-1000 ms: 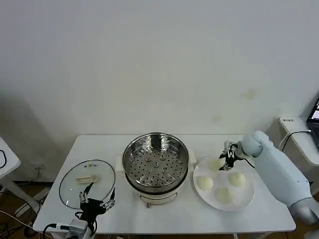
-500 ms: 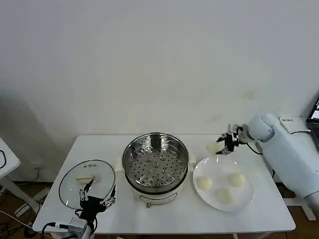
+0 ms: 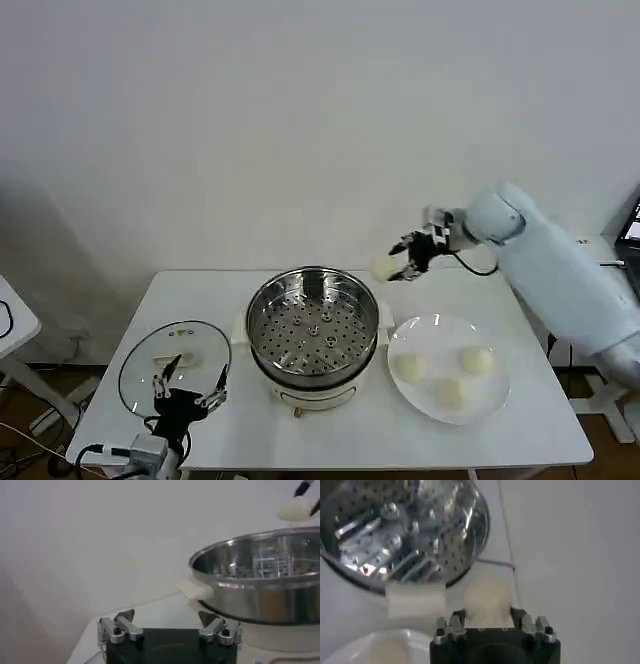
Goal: Take steamed baozi put them in steamer then cover it.
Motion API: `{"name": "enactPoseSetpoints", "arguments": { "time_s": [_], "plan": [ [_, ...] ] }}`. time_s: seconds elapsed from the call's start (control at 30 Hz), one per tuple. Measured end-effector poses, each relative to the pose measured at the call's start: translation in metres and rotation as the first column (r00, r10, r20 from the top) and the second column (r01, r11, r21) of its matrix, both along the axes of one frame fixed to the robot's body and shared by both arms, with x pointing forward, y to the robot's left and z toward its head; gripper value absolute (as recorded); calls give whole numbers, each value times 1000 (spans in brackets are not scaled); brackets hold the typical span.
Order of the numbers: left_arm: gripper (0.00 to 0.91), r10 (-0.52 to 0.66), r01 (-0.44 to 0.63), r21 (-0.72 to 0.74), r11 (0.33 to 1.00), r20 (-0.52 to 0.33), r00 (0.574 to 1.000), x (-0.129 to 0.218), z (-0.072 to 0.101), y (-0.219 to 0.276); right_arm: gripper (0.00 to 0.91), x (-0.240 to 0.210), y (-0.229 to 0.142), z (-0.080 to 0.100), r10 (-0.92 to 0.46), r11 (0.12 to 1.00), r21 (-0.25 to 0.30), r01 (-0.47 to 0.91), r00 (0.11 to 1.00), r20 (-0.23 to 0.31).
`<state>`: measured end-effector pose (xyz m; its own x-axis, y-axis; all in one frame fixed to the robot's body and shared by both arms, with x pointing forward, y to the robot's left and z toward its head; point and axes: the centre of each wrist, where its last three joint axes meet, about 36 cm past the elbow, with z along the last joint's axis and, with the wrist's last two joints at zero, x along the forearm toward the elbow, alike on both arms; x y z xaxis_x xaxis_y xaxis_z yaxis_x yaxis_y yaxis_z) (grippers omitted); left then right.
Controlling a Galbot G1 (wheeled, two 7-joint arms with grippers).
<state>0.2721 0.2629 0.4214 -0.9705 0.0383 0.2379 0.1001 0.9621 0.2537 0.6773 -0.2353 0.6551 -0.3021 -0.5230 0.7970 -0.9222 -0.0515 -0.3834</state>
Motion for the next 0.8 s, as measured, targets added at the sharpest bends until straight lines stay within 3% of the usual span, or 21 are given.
{"name": "enactPoseSetpoints", "arguments": {
  "time_s": [0.1,0.2,0.43,0.57,0.8],
  "plan": [
    [907,3,-3,-3,1000,0,1000,1,-1,0,625,10,16,7,105,994,0,-105,994,22],
    [907,7,-7,-6,1000,-1,1000,2,-2,0,625,14,36,14,243,970,-35,-241,967,80],
    [907,20,-20,0,1000,-15,1000,2,-7,4,625,12,91,27,540,838,-214,-502,820,189],
    [907,28,-28,0,1000,-25,999,1,-11,5,625,4,120,28,670,731,-341,-591,716,195],
    [907,28,-28,2,1000,-28,999,0,-11,3,625,-8,158,23,822,531,-541,-652,552,141]
  ]
}}
